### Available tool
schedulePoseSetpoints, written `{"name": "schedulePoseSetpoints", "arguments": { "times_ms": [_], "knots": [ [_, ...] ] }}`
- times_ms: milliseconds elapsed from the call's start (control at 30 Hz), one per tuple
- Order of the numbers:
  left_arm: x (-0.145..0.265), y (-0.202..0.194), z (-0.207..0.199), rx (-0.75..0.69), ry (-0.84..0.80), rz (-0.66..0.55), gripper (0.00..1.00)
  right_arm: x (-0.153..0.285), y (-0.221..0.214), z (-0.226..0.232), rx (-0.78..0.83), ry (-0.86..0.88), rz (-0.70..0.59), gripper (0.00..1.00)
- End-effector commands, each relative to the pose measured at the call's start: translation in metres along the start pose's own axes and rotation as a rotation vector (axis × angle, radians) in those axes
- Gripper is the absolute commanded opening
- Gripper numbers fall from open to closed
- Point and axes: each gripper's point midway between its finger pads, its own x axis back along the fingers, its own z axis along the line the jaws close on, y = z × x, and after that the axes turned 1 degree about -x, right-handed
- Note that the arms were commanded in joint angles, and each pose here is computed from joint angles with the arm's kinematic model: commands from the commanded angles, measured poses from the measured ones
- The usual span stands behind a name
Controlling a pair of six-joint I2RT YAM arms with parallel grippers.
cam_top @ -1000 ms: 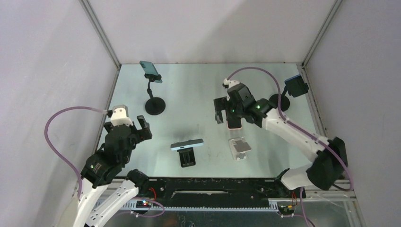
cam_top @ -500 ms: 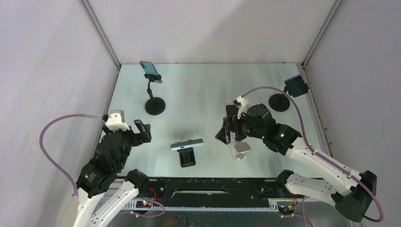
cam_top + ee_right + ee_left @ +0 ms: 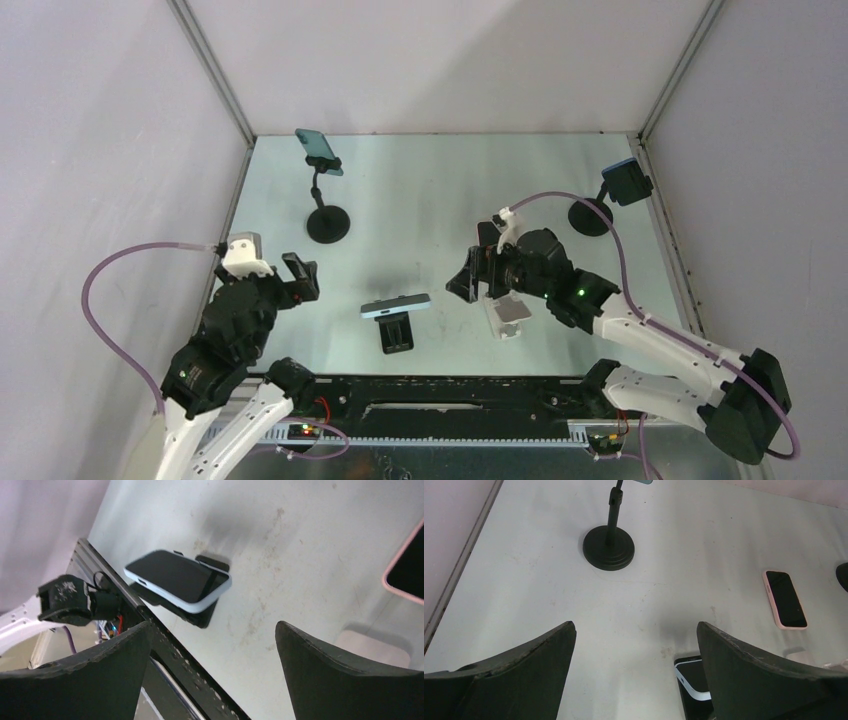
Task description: Remove the phone from the phone stand
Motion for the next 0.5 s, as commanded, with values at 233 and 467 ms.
{"name": "schedulePoseSetpoints", "arguments": {
  "times_ms": [233,467],
  "knots": [
    [-0.003,0.006,-0.004,-0.004,-0.011,-0.015,0.98,-0.037,0.034,0.028,-0.05,0.142,-0.123,0.95],
    [-0.001,0.008,-0.007,-0.008,-0.041,-0.03,0.98,-0.043,0.006,0.02,-0.039,0.252,0.058,0.96]
  ]
}}
